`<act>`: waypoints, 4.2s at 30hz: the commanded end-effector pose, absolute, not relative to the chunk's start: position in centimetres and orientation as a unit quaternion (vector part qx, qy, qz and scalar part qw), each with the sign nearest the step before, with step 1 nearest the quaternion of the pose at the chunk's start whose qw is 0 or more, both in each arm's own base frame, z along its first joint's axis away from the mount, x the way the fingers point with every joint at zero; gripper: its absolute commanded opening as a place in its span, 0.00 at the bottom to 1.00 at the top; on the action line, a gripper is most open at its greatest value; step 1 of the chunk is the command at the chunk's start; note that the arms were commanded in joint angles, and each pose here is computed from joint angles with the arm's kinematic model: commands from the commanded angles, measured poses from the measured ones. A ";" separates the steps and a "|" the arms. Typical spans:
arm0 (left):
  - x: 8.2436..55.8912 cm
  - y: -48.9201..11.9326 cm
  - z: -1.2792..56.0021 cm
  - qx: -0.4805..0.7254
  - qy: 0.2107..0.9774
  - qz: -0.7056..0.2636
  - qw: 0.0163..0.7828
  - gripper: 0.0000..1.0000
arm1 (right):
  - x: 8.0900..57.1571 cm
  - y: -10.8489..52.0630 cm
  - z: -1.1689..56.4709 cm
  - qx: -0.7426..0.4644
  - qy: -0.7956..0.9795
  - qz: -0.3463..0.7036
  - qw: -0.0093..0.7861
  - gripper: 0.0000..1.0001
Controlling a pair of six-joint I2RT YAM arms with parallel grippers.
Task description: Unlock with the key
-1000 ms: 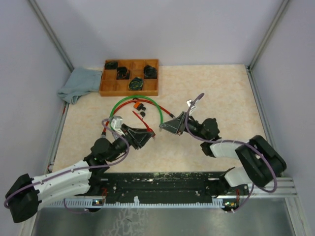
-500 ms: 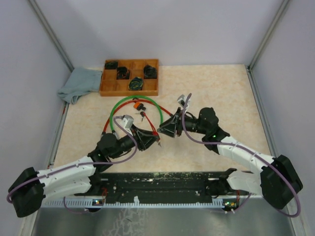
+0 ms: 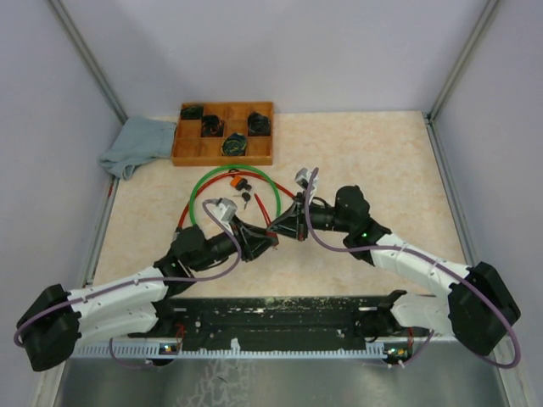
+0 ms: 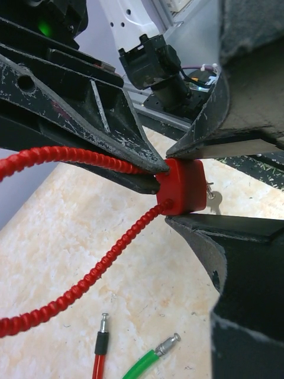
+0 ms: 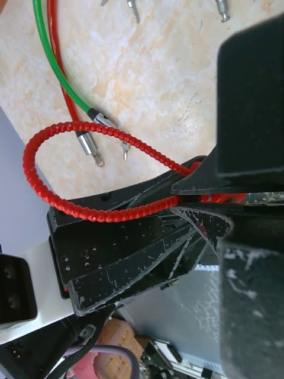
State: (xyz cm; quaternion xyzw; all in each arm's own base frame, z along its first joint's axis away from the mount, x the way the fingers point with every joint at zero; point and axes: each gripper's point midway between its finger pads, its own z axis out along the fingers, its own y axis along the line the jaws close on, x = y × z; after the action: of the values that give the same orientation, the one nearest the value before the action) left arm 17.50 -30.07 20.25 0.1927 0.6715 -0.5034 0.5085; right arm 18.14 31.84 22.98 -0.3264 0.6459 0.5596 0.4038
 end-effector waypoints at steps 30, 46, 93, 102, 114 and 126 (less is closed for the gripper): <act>19.5 -30.5 16.2 0.220 0.758 -0.407 0.460 0.00 | 27.8 19.3 25.9 -0.072 0.736 0.293 0.606 0.48; 24.9 -27.6 9.9 0.132 0.903 -0.163 0.375 0.00 | 26.8 15.8 23.8 -0.041 0.744 0.237 0.624 0.58; 28.4 -20.6 13.2 -0.024 0.926 -0.137 0.350 0.99 | 22.5 7.2 25.8 0.015 0.762 0.108 0.639 0.62; 26.7 -16.0 18.8 -0.074 0.895 -0.194 0.395 1.00 | 21.1 5.5 26.3 0.029 0.760 0.093 0.643 0.69; 23.7 -9.6 28.0 -0.064 0.815 -0.152 0.555 1.00 | 20.0 3.9 27.1 0.046 0.735 0.087 0.671 0.77; 24.0 -8.9 26.5 -0.055 0.815 -0.133 0.562 1.00 | 19.9 3.6 28.0 0.056 0.722 0.093 0.683 0.82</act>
State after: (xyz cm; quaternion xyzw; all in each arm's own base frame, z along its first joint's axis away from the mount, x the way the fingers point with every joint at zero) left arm 23.78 -9.52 26.69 -0.0578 0.8163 -0.1480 0.5554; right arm 19.99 3.98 25.72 0.0424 0.7472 0.0825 0.6581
